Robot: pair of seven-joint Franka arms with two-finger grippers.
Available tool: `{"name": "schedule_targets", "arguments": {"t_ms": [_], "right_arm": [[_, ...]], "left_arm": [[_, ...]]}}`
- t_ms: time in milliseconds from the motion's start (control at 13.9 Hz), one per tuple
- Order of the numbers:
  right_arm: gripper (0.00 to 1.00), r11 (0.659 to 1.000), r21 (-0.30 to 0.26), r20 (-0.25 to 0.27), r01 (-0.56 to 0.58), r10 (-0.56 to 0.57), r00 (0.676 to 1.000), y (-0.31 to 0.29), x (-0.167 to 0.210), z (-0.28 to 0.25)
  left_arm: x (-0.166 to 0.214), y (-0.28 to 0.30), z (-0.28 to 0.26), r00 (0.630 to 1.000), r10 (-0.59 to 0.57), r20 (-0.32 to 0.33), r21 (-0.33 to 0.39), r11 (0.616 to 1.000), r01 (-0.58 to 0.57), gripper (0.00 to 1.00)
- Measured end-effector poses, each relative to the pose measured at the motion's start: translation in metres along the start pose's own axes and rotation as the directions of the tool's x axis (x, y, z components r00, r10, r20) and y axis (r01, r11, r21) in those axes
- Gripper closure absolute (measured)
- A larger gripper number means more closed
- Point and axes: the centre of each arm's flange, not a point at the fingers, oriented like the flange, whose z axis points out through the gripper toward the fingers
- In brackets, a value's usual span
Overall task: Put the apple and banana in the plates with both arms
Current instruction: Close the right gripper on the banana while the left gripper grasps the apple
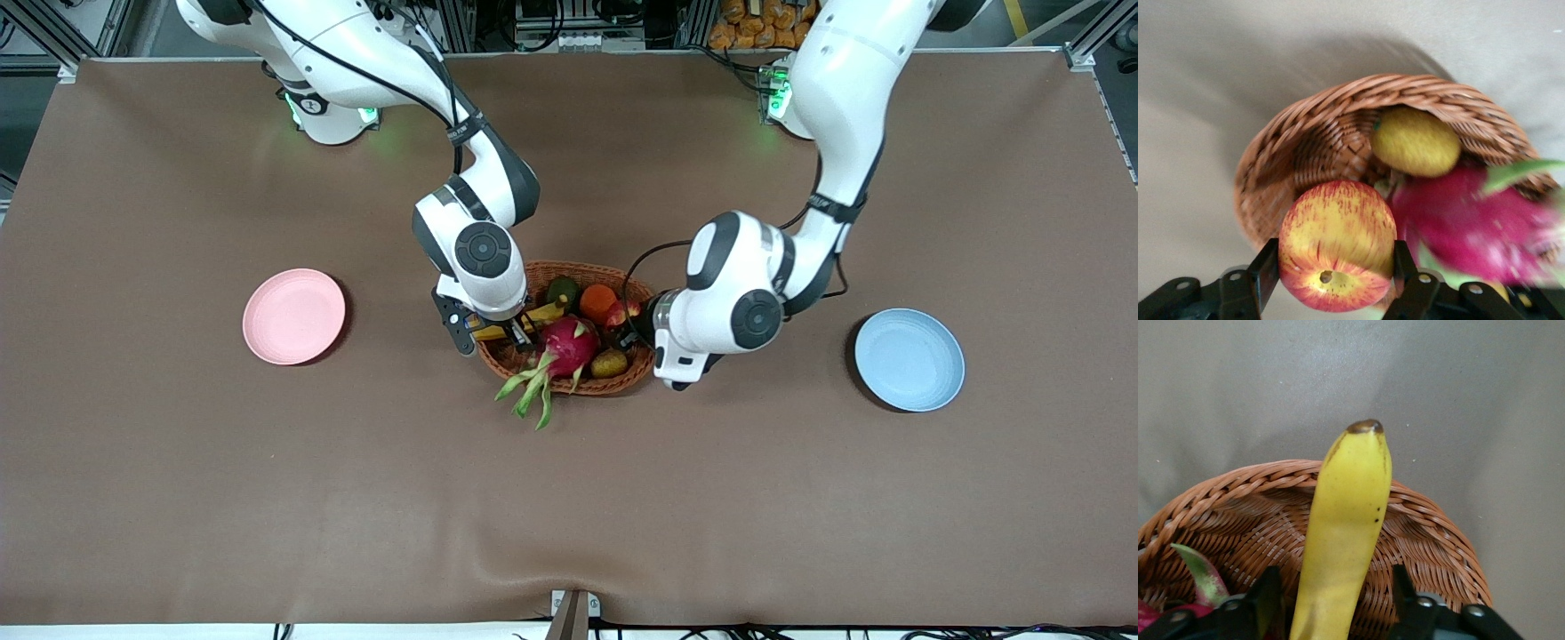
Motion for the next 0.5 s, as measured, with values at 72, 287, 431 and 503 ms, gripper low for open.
{"name": "schedule_targets", "arguments": {"t_ms": [72,287,431,503], "right_arm": [[0.41,1.000,0.000,0.000,0.000,0.000,1.000,0.000,0.000,0.000],[0.61,1.000,0.005,0.001,-0.004,0.004,1.000,-0.002,0.001,-0.003],[0.61,1.000,-0.013,-0.001,-0.006,0.006,1.000,-0.002,0.002,-0.006],[0.61,1.000,-0.030,-0.001,-0.009,0.009,1.000,-0.002,0.002,-0.012]], "left_arm": [[0.002,-0.004,-0.022,1.000,-0.005,0.001,-0.010,1.000,0.005,0.28],[0.023,-0.023,-0.074,0.999,0.027,-0.020,0.001,1.000,-0.027,0.28],[0.034,-0.032,-0.092,0.993,0.065,-0.099,0.057,0.997,-0.060,0.28],[0.038,-0.038,-0.100,0.985,0.095,-0.141,0.098,0.992,-0.082,0.28]]}}
